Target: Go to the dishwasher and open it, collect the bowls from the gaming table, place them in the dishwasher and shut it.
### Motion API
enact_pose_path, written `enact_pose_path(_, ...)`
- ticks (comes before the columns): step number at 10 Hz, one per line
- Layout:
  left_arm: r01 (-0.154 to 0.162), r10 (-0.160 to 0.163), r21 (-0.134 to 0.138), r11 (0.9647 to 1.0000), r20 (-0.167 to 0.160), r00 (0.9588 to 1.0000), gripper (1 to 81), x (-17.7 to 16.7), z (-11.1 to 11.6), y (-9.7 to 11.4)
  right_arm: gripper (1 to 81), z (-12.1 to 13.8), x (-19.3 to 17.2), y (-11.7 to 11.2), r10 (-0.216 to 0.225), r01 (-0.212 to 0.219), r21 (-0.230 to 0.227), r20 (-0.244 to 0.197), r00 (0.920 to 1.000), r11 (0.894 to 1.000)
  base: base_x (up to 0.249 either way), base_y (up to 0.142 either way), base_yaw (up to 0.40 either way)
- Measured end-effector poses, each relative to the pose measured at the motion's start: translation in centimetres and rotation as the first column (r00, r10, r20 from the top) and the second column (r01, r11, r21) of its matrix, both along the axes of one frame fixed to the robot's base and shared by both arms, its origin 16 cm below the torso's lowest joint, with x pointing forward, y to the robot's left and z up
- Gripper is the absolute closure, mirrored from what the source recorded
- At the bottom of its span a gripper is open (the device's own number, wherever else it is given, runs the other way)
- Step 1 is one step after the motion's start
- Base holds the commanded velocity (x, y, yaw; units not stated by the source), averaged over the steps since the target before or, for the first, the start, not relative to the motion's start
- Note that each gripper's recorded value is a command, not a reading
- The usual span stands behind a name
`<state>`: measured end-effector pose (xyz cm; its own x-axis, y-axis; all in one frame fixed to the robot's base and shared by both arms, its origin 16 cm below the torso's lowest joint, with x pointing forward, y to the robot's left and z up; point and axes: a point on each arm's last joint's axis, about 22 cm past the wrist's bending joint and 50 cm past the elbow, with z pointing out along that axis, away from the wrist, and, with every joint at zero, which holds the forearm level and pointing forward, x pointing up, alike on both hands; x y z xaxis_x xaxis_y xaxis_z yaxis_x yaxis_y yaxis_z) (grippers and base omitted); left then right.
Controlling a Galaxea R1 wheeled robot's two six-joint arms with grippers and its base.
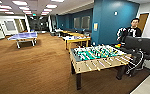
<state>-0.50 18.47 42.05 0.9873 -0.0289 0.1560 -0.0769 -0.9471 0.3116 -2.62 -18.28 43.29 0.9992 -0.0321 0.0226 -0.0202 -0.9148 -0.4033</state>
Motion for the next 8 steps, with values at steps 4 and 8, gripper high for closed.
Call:
enact_pose_path(4, 0.001, -0.001, 0.003, 1.0, -0.001, 1.0, 1.0, -0.05, -0.04, 0.03, 1.0, 0.04, 0.44, 0.34, 0.003, -0.003, 0.004, 0.008, 1.0, 1.0, 0.0, 0.0, 0.375)
enact_pose_path(8, 0.0, 0.0, 0.0, 1.0, -0.001, 1.0, 1.0, -0.05, -0.02, -0.22, 1.0, -0.1, 0.18, -0.14, 0.004, -0.004, -0.006, 0.004, 1.0, 1.0, 0.0, 0.0, 0.372)
